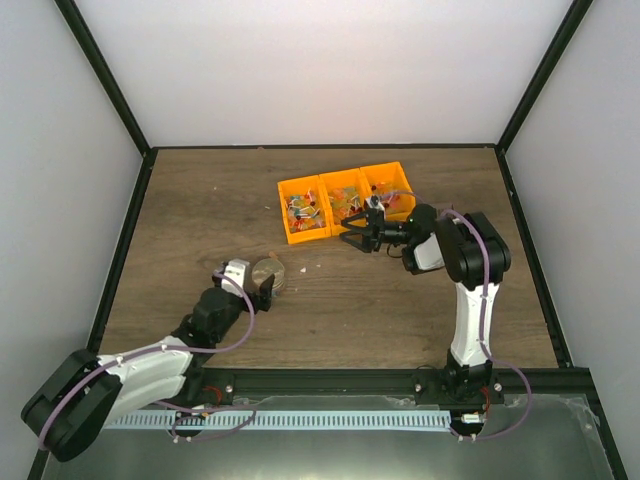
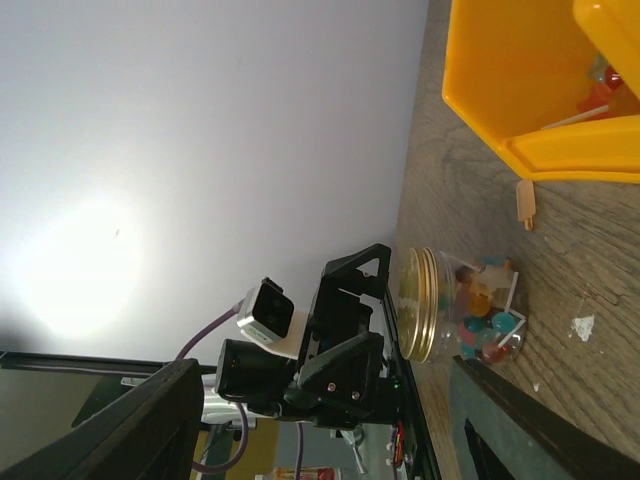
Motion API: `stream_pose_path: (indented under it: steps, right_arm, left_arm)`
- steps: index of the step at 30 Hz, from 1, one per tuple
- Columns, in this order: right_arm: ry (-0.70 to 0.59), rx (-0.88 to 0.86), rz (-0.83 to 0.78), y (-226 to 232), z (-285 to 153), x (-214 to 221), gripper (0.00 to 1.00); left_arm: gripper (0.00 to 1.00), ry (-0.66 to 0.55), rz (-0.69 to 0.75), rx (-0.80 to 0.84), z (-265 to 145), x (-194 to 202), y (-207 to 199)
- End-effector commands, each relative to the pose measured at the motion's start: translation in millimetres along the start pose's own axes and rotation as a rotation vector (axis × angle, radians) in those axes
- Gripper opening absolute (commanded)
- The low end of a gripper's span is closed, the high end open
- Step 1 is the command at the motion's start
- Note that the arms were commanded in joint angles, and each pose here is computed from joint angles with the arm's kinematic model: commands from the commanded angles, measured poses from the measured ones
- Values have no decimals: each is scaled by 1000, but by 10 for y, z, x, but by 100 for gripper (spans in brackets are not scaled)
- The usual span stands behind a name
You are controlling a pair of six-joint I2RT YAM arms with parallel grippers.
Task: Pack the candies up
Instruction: Move the packing bottle to the center of the board.
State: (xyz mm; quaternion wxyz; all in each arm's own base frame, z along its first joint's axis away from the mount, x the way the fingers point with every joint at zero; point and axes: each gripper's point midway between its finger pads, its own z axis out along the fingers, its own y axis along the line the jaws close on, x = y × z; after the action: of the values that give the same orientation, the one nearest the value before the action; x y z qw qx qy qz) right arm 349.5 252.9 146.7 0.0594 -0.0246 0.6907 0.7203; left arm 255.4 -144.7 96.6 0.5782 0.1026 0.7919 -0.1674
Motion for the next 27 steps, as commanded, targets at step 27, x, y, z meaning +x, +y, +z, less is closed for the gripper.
stream_pose_path:
  steps: [27]
  right_arm:
    - [-11, -29, -19, 7, -90, -44, 68]
  left_arm:
    - [100, 154, 109, 99, 43, 423, -160]
